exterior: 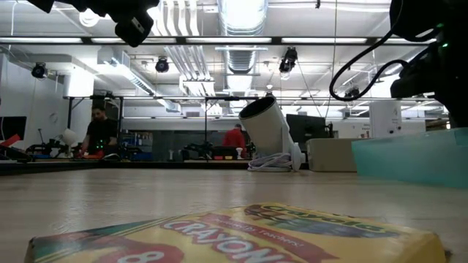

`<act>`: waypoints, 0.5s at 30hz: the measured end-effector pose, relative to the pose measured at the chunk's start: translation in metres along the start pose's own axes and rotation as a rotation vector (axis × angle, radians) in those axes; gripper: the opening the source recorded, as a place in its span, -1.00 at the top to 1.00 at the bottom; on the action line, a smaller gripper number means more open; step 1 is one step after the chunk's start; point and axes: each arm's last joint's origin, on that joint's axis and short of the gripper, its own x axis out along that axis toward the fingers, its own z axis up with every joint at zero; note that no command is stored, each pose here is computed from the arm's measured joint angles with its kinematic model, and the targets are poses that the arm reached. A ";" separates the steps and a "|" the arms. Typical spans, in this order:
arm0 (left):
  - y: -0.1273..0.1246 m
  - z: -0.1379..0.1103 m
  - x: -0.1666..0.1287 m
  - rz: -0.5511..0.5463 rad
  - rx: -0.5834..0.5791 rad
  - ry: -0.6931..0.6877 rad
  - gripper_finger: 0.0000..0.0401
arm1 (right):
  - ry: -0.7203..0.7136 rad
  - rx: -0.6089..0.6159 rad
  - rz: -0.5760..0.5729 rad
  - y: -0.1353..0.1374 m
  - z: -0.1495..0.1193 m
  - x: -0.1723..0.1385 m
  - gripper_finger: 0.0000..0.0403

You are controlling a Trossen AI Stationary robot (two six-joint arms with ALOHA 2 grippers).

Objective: Pick & Place School Supplies
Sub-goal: Put the crayon box into the green bin

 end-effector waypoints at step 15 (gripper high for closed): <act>0.000 0.000 0.000 0.000 0.000 0.000 0.82 | -0.039 0.017 0.034 0.002 0.001 0.000 0.88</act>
